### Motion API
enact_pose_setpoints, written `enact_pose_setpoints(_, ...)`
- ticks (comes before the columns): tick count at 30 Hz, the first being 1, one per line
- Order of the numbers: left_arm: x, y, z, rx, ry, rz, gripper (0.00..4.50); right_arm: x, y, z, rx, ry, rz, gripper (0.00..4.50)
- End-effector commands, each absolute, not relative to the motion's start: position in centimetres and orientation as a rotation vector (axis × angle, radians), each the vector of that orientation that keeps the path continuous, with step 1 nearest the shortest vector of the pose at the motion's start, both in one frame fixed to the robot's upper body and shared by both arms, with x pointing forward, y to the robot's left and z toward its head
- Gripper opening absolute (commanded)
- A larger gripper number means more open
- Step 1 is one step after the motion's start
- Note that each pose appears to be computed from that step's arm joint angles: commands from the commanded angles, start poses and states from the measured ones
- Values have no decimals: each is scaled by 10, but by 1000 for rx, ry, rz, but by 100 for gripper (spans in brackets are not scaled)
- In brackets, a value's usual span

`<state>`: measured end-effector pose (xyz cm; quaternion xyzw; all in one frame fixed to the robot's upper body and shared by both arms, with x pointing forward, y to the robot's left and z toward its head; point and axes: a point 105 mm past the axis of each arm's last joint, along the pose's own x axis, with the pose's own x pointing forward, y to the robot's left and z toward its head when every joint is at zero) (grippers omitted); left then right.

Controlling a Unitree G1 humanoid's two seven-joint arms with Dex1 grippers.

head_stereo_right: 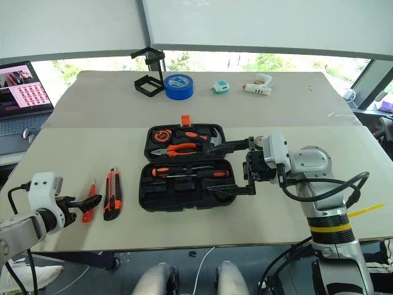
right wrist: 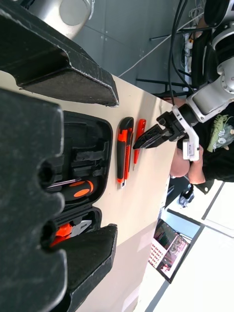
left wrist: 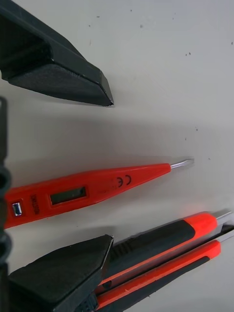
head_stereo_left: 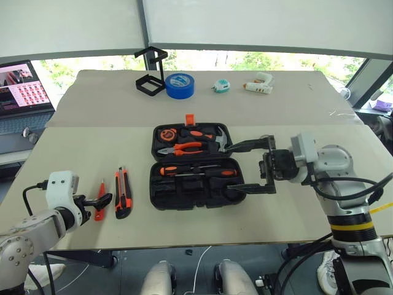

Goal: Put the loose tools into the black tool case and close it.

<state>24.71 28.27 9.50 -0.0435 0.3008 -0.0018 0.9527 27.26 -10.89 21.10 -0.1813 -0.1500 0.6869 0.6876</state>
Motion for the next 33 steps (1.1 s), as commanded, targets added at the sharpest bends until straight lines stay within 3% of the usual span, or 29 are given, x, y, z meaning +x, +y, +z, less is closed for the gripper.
enact_pose_setpoints(1,235,281,71,-64,719,7,398,268,-110,220,-413,-378,1544,450)
enact_pose_setpoints(11,226,288,68,-73,719,11,46,269,-114,219,-415,-367,1535,450)
enact_pose_setpoints(15,228,296,78,-73,665,18,42,269,-116,219,-421,-357,1530,450)
enact_pose_setpoints(19,241,301,129,23,459,-166,42,272,-127,221,-431,-337,1480,450)
enact_pose_setpoints(23,246,249,175,237,339,-683,42,282,-147,226,-427,-308,1367,450)
enact_pose_setpoints(26,250,217,177,394,390,-937,42,292,-165,222,-463,-244,1285,450)
enact_pose_setpoints(33,292,141,168,592,389,-1241,42,297,-189,206,-544,-79,1215,450)
